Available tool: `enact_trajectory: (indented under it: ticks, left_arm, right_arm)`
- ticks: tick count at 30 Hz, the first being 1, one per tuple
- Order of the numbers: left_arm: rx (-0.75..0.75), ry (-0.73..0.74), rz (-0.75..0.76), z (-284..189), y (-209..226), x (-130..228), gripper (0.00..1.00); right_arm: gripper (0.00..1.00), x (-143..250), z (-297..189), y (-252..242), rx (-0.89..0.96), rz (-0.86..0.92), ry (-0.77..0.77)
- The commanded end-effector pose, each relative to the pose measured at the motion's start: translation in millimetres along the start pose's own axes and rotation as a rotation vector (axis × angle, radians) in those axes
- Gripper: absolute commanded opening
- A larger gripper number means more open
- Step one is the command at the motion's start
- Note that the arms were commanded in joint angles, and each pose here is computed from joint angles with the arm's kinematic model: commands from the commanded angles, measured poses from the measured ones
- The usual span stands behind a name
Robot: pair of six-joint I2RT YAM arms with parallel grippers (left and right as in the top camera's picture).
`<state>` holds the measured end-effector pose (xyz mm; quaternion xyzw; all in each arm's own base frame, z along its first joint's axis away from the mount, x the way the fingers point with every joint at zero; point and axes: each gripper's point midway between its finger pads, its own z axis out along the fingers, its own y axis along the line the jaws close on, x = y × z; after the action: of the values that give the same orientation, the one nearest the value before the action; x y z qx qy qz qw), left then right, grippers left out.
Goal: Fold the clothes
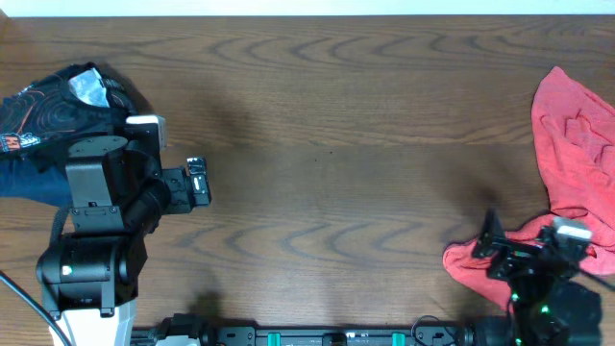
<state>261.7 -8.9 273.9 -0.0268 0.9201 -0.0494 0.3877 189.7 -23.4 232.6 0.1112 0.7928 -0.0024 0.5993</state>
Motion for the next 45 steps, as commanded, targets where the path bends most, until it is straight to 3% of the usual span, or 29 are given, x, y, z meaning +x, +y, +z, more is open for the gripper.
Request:
enact_trajectory:
  ticks: [1,11,15,45]
  left_arm:
    - [-0.012,0.002,-0.015,0.6,1.9,0.6,0.98]
    - [-0.012,0.002,-0.015,0.6,1.9,0.6,0.98]
    - [-0.012,0.002,-0.015,0.7,1.9,0.6,0.98]
    - [-0.028,-0.016,0.007,-11.8,4.0,4.7,0.98]
  right_arm:
    - [0.99,21.1,19.2,6.3,-0.050,-0.034,-0.049]
    - [0.99,34.4,64.9,18.7,-0.126,-0.073,-0.297]
    - [0.99,61.0,72.7,17.7,-0.129,-0.084,-0.198]
    - [0.99,61.1,72.9,17.8,-0.129,-0.085,-0.197]
